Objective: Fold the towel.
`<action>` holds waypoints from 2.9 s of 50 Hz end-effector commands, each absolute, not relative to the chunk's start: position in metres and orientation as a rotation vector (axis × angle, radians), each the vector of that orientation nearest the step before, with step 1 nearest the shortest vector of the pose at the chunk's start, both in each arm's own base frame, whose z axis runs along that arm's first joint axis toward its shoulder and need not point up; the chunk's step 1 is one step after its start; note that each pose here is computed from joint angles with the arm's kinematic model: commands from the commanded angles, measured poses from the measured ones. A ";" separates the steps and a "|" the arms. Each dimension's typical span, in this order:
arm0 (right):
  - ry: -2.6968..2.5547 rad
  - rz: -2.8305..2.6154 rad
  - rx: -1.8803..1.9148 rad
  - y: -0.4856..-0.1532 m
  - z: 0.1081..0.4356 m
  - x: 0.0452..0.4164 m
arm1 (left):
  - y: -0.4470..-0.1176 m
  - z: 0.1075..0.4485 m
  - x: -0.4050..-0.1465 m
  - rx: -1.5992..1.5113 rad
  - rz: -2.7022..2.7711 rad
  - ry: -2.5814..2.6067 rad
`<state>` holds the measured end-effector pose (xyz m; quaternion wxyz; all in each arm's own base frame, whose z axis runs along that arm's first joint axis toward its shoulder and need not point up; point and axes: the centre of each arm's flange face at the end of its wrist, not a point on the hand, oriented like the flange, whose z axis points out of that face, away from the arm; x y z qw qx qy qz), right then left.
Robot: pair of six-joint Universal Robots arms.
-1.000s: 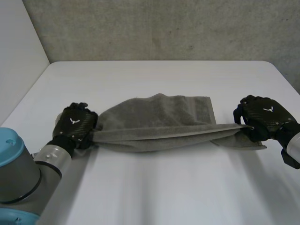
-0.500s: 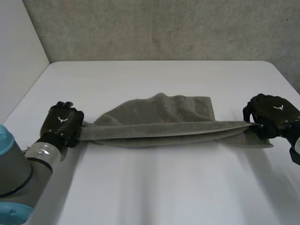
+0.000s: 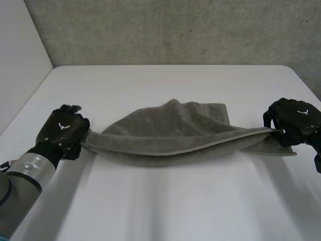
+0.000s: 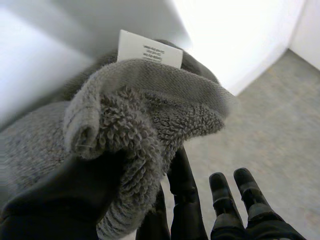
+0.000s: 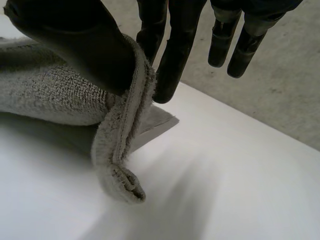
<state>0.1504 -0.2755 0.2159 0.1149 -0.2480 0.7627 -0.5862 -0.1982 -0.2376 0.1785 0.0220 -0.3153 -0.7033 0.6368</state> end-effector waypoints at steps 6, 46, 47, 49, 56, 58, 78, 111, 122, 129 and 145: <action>2.227 -1.561 -1.022 -0.273 0.238 0.167 | -0.262 0.210 -0.190 -0.974 1.924 -2.201; 2.043 -2.016 -0.730 -0.323 0.278 0.181 | -0.313 0.246 -0.211 -0.983 2.181 -1.741; 2.044 -2.016 -0.730 -0.323 0.278 0.181 | -0.313 0.246 -0.211 -0.983 2.180 -1.742; 2.068 -1.955 -0.751 -0.317 0.265 0.177 | -0.297 0.226 -0.203 -0.995 2.105 -1.808; 2.055 -1.865 -0.830 -0.274 0.261 0.169 | -0.276 0.215 -0.195 -0.984 2.051 -1.871; 2.055 -1.859 -0.831 -0.263 0.269 0.169 | -0.270 0.219 -0.185 -0.958 2.055 -1.910; 2.104 -1.647 -0.947 -0.230 0.267 0.171 | -0.222 0.225 -0.172 -0.885 1.913 -2.062; 2.170 -1.482 -0.924 -0.236 0.227 0.170 | -0.223 0.173 -0.168 -0.890 1.661 -2.229; 2.191 -1.456 -0.908 -0.230 0.226 0.169 | -0.223 0.171 -0.158 -0.942 1.682 -2.277; 2.185 -1.584 -0.894 -0.244 0.248 0.156 | -0.236 0.195 -0.142 -0.907 1.775 -2.230; 2.112 -1.517 -1.015 -0.326 0.219 0.180 | -0.320 0.175 -0.154 -0.807 1.661 -2.237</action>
